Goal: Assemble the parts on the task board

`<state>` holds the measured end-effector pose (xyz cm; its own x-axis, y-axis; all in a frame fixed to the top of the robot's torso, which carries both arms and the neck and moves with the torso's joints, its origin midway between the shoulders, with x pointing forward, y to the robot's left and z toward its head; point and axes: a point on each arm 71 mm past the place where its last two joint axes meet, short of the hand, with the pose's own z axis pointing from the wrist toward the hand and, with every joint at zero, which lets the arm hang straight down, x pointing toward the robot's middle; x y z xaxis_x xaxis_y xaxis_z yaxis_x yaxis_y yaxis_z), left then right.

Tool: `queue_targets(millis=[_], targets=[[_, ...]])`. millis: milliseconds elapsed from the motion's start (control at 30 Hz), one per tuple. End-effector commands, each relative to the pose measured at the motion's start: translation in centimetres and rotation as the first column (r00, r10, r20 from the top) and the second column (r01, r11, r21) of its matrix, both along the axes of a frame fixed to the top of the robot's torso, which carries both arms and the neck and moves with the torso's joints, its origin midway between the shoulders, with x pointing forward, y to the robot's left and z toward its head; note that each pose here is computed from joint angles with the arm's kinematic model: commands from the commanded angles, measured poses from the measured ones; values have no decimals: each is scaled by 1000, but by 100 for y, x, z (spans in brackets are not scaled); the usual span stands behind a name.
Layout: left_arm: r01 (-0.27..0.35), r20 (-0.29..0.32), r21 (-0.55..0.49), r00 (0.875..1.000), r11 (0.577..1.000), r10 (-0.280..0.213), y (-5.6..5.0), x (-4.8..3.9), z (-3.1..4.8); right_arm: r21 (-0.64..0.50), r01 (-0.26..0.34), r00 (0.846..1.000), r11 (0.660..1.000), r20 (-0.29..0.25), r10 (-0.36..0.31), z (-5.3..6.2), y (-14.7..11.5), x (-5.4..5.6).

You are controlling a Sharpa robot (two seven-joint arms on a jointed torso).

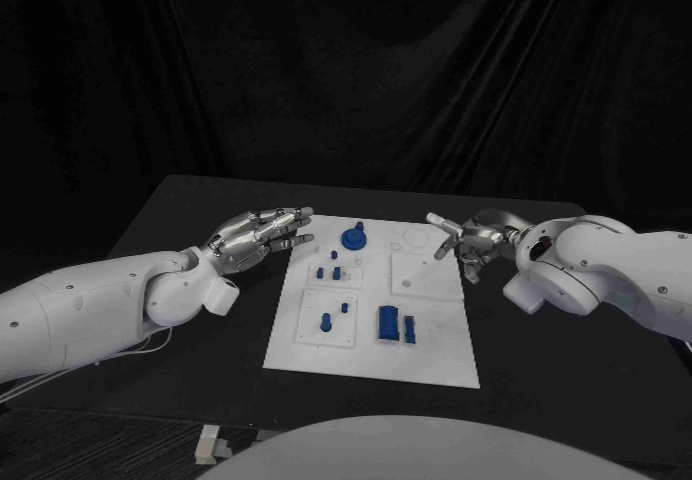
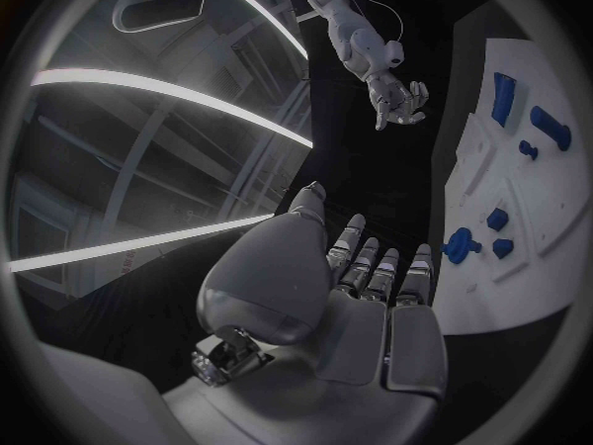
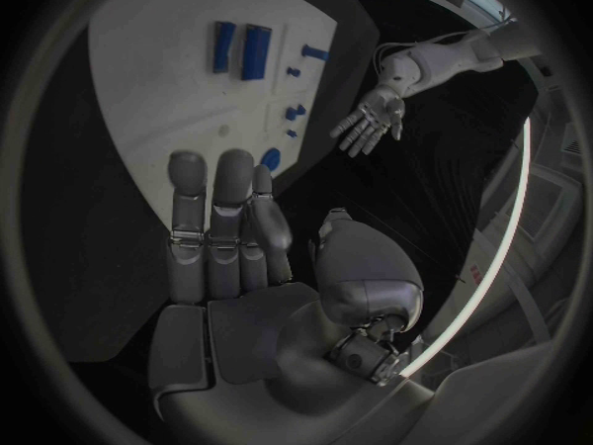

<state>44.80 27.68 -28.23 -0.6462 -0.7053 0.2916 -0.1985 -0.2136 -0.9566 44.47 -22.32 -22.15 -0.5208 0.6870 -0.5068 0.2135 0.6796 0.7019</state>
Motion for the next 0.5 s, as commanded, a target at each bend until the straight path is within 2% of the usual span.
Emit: queue_targets(millis=[33,167,300,400,500], targets=[[-67,83,-54,994,996,71,15,20,68,242,55,977,969,188,-102,165,-5,83],[-67,86,-58,994,996,72,5,20,71,261,5,961,965,266,-77,150,-28,64],[-61,82,-58,995,996,65,-7,19,67,180,-107,940,978,338,40,103,-22,-10],[-57,78,-57,995,997,61,-11,19,63,103,-210,927,972,336,165,36,14,-92],[-53,74,-56,996,997,57,-10,17,60,20,-317,913,948,276,300,-76,72,-214]])
